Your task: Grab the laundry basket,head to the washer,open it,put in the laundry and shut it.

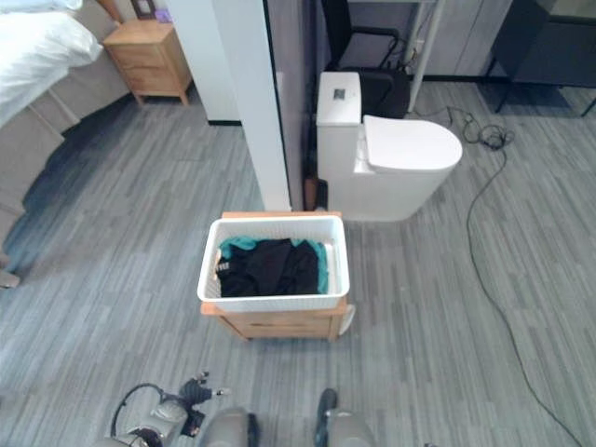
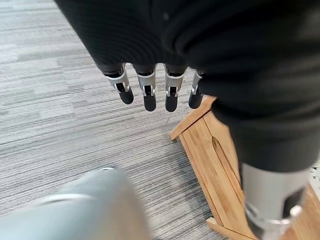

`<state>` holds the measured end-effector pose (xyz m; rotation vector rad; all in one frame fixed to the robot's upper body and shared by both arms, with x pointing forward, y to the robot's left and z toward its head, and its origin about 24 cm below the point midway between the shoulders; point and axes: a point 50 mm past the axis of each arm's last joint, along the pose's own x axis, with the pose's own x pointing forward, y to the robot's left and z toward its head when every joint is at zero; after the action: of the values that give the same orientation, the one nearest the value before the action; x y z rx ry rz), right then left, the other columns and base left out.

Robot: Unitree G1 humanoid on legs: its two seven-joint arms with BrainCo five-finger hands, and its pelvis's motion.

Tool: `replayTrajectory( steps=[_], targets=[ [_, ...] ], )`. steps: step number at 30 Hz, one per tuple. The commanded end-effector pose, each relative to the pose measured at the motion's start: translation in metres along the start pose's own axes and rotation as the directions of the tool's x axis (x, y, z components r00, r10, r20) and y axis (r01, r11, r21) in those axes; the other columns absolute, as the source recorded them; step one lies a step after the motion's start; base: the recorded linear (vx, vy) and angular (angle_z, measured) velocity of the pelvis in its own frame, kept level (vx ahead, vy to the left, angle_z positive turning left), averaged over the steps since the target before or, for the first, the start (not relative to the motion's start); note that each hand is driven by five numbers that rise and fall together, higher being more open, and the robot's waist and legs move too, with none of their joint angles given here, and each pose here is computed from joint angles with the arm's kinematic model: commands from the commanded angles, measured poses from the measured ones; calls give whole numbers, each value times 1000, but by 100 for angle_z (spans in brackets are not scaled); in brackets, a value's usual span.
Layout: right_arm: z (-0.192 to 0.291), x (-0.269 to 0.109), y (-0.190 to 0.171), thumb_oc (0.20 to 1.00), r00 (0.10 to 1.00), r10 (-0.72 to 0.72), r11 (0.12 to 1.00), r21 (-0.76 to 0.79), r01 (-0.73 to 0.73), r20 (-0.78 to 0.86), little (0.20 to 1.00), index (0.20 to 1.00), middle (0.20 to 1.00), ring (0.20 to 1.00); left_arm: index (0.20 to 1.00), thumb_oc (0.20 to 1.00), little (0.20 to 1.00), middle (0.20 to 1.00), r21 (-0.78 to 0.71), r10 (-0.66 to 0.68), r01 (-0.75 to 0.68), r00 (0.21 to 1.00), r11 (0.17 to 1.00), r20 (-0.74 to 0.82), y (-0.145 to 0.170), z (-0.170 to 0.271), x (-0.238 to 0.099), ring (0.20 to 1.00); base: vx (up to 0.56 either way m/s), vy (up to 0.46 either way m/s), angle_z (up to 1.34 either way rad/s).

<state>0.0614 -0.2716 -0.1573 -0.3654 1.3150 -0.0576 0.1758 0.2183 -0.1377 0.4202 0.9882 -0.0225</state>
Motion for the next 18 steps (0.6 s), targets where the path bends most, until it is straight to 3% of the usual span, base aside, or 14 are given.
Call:
replayTrajectory(
  steps=[1,10,18],
  targets=[
    [-13,-3,-25,1000,996,-83,996,-24,82,-45,1000,1000,1000,1000,1000,1000,1000,1000,36,25,-27,998,999,59,4,13,1,1000,268,283,51],
    [10,0,-24,1000,997,-74,997,-29,74,25,1000,1000,1000,1000,1000,1000,1000,1000,-3,24,-24,1000,1000,5,4,-7,-2,1000,153,218,-55],
    [40,3,3,1000,993,13,987,-162,7,121,1000,1000,1000,1000,1000,1000,1000,1000,-3,74,-74,997,997,28,23,0,-1,1000,37,136,-21]
  ],
)
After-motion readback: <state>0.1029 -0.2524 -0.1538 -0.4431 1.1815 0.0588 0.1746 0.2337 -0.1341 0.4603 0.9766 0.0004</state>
